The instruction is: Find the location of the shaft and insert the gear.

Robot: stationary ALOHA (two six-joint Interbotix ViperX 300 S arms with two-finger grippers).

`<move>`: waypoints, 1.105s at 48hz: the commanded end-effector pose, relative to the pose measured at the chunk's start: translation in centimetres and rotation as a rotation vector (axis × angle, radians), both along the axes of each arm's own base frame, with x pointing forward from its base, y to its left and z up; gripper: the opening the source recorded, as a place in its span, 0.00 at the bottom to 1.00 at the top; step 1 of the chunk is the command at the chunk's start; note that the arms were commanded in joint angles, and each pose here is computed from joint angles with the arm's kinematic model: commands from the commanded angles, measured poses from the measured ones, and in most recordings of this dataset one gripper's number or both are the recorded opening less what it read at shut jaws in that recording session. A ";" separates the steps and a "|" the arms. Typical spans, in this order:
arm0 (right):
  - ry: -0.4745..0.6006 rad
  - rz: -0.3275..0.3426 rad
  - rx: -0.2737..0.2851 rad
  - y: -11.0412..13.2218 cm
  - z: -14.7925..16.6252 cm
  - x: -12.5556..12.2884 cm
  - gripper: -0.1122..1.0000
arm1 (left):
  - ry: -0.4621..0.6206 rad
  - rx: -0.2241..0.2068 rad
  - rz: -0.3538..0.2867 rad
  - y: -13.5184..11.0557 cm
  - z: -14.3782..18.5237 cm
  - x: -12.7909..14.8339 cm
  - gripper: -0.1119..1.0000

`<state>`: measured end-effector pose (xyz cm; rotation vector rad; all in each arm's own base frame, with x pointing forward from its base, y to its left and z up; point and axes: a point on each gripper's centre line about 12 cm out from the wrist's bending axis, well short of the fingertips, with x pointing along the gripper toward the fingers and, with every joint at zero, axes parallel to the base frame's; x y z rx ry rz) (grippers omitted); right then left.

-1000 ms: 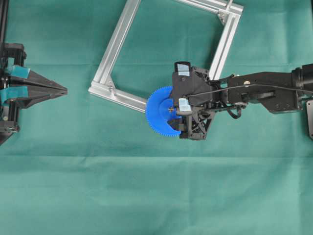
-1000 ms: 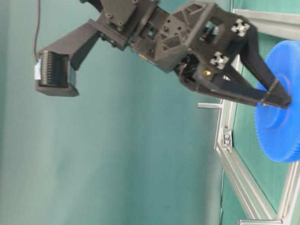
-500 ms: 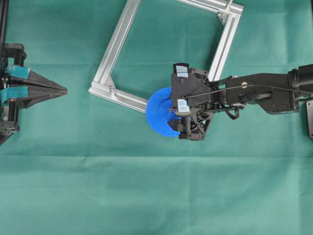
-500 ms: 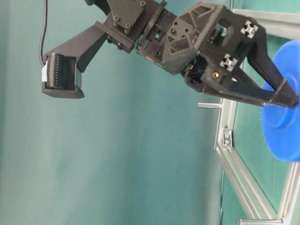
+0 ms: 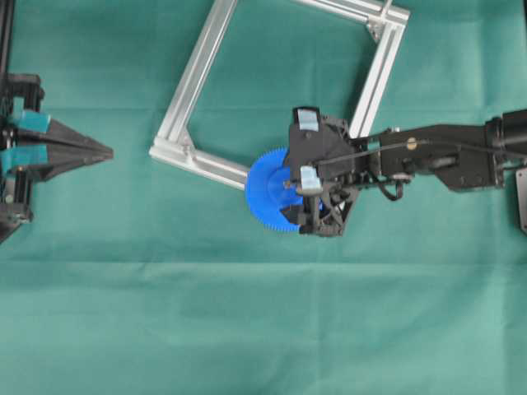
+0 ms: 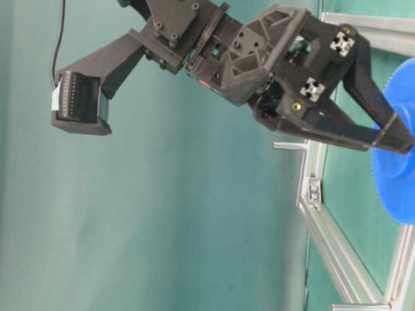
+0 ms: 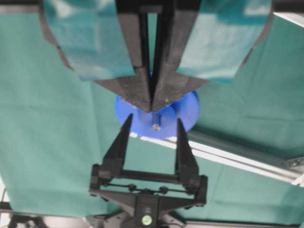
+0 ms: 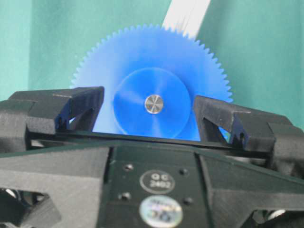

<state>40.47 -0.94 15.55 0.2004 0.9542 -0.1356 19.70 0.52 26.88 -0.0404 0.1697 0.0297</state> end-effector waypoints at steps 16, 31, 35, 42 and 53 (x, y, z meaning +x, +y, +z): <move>-0.120 0.005 -0.009 0.0 5.2 -0.4 0.89 | -0.025 -0.002 0.004 0.1 1.0 0.3 0.11; -0.135 0.006 -0.017 -0.1 6.8 -1.6 0.89 | -0.025 -0.002 0.004 0.1 1.1 0.2 0.11; -0.136 0.004 -0.015 -0.1 6.9 -1.7 0.89 | -0.028 -0.002 0.004 0.1 1.1 0.1 0.11; -0.132 0.004 -0.017 -0.1 6.8 -1.9 0.89 | -0.029 -0.002 0.003 0.1 1.2 0.0 0.11; -0.123 0.001 -0.014 -0.1 6.6 -2.9 0.89 | -0.015 -0.003 0.003 0.0 1.1 -0.1 0.11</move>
